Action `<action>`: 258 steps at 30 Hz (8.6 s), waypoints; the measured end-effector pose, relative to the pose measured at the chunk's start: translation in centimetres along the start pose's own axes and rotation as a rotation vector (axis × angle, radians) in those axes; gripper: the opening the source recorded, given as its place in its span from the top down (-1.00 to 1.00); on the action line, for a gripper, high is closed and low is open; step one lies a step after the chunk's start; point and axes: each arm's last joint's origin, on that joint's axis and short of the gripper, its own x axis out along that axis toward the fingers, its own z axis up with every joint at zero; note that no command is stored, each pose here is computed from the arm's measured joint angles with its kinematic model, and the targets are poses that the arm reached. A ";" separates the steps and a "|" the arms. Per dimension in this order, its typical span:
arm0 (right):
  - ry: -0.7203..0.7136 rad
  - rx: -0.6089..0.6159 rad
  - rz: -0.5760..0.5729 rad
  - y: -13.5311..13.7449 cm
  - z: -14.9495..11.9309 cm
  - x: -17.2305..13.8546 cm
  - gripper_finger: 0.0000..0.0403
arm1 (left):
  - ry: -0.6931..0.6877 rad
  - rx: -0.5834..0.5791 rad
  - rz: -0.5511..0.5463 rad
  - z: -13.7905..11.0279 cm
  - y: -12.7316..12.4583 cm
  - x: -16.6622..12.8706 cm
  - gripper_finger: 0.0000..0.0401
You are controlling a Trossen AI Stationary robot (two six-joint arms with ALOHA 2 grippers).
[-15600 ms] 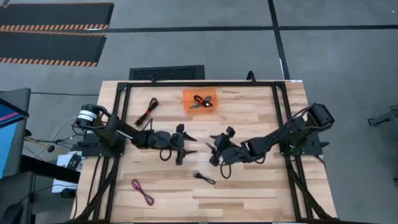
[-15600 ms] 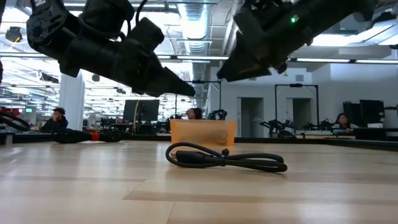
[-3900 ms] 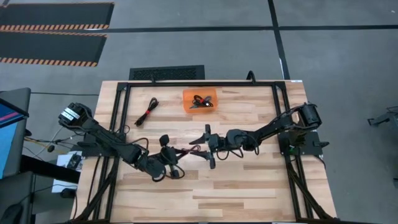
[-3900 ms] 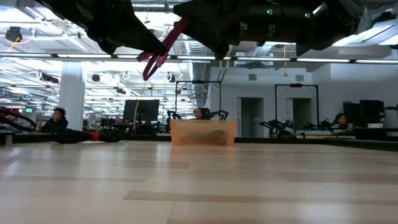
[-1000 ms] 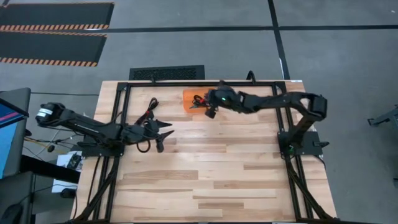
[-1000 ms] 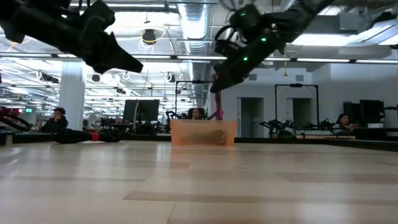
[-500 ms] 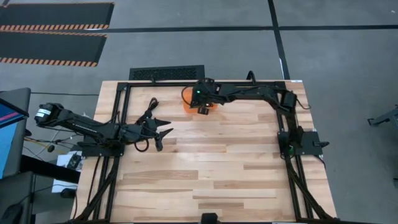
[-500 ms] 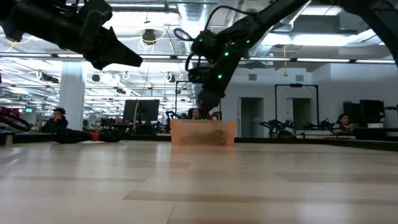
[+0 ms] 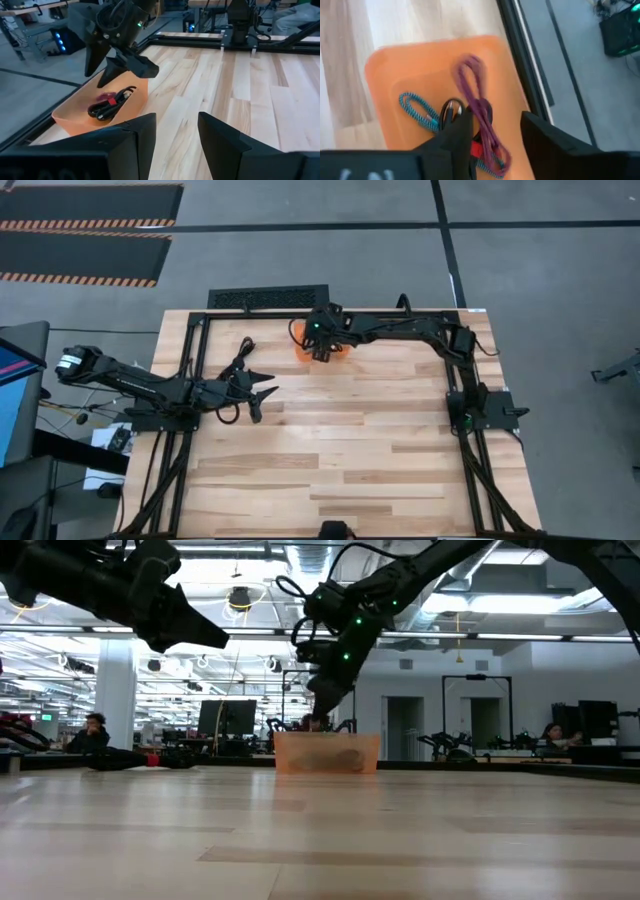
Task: Pick and place USB-C Cables
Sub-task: Put the black charger cable into the orange bin
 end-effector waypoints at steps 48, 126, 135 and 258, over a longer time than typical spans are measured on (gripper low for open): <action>-0.500 0.388 0.390 17.6 1.8 -4.7 -0.09 | 0.084 -0.258 0.214 -1.0 3.4 -5.6 0.32; -0.524 0.369 0.299 13.8 -1.4 -10.1 -0.09 | 0.165 -0.383 0.440 -3.1 4.0 -5.7 0.32; -0.509 0.324 0.326 16.5 -4.5 -11.7 -0.09 | 0.318 -0.334 0.644 -4.6 4.5 -2.2 0.32; -0.770 0.206 0.147 13.2 0.7 -10.8 0.82 | 0.119 0.077 0.186 -1.0 0.4 -1.3 0.60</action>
